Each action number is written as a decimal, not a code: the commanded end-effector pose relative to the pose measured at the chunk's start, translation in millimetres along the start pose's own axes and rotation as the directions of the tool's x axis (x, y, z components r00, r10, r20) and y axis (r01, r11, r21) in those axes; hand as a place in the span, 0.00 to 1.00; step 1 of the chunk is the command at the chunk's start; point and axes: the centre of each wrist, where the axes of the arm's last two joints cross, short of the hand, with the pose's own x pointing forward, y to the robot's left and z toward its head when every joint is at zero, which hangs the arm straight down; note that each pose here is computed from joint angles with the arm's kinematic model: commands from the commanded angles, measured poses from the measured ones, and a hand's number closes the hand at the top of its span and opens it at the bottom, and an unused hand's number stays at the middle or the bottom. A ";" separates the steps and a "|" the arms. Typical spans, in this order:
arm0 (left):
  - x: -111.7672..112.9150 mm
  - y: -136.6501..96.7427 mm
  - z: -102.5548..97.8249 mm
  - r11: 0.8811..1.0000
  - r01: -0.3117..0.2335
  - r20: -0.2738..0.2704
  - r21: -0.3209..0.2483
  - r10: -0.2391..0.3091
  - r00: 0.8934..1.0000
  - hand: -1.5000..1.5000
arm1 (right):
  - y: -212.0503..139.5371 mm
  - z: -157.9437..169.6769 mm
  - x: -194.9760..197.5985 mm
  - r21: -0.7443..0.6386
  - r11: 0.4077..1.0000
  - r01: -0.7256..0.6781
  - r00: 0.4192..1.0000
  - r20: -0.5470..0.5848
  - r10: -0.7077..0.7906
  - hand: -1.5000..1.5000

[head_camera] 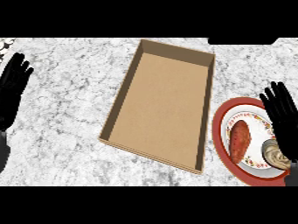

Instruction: Pick the cupcake from the plate and place it in the cardboard box

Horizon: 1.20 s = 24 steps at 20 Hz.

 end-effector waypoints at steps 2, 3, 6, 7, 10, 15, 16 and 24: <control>-18.2 21.1 18.8 0.985 0.163 -0.100 0.058 -0.156 0.983 0.50 | -32.4 13.3 0.7 -0.081 0.992 -0.097 0.995 -0.047 0.093 0.00; -28.3 12.9 17.5 0.967 0.233 -0.130 0.103 -0.219 0.967 0.50 | -33.3 18.9 6.7 -0.082 0.987 -0.137 0.989 -0.070 0.132 0.00; -31.1 53.0 34.7 0.889 0.431 -0.243 0.158 -0.388 0.889 0.50 | -69.0 36.4 25.1 -0.173 0.940 -0.295 0.955 -0.091 0.283 0.00; -34.2 35.5 29.4 0.945 0.313 -0.196 0.089 -0.292 0.936 0.50 | -76.6 22.6 57.4 0.095 0.722 -0.685 0.721 -0.053 0.691 0.00; -54.4 40.7 49.7 0.918 0.383 -0.281 0.107 -0.342 0.897 0.50 | -104.3 68.4 23.1 0.134 0.546 -0.827 0.520 -0.186 0.833 0.00; -58.1 21.1 49.1 0.920 0.381 -0.317 0.095 -0.335 0.887 0.50 | -118.7 120.9 -18.9 -0.073 0.835 -0.545 0.837 0.004 0.547 0.00; -54.6 29.3 36.5 0.903 0.412 -0.295 0.118 -0.365 0.883 0.50 | -122.5 136.1 -16.0 -0.062 0.840 -0.539 0.840 0.037 0.541 0.00; -47.5 27.4 37.6 0.914 0.397 -0.293 0.082 -0.359 0.886 0.50 | -159.2 94.6 45.3 0.148 0.461 -0.875 0.461 -0.037 0.887 0.00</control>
